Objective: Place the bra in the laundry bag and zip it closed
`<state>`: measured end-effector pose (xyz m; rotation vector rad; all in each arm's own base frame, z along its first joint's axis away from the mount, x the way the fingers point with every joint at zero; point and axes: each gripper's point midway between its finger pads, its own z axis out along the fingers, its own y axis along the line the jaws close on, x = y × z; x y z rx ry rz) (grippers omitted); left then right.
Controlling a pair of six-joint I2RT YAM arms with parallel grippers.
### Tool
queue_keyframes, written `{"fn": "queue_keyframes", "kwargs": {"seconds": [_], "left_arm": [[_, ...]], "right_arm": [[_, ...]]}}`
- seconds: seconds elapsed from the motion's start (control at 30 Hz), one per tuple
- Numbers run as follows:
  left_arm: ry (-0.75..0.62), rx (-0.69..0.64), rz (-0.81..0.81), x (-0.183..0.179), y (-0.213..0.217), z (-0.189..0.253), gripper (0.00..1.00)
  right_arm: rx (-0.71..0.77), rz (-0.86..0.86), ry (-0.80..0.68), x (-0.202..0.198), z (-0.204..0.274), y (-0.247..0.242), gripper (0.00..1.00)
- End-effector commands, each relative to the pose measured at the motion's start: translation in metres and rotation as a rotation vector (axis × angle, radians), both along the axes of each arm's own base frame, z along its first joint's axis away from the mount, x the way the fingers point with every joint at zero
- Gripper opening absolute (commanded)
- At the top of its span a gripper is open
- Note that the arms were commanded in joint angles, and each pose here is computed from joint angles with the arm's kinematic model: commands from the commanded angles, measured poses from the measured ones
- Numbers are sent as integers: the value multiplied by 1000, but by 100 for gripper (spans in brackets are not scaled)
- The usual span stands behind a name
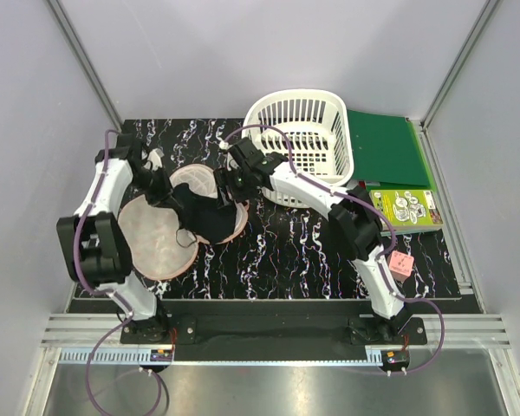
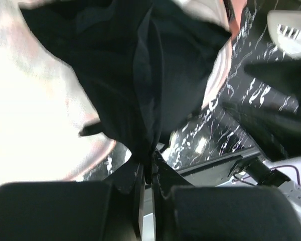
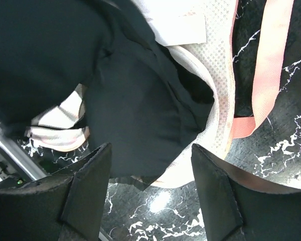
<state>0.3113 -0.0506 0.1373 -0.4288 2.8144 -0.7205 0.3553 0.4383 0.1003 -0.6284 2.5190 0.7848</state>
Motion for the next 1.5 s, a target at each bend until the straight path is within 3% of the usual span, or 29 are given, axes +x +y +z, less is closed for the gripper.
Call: {"fn": "queue_keyframes", "kwargs": {"seconds": [0.0,0.33,0.47,0.67,1.0,1.47], "left_arm": [[-105,66,-23,42,14,17,11],[-163,132,-1,57,22,28,9],[-161,326,70,50,57,23,13],[-69,460,125,52,91,-2,3],[-20,486,181,54,103,-20,3],[-97,440,201,60,95,-9,4]], "right_arm": [[63,2,-55,0,38,7,71],[94,10,39,-6,21,21,75],[90,18,67,-9,10,25,75],[76,23,56,-5,6,25,75],[-36,75,-208,54,6,33,79],[-54,178,-148,40,-30,32,63]]}}
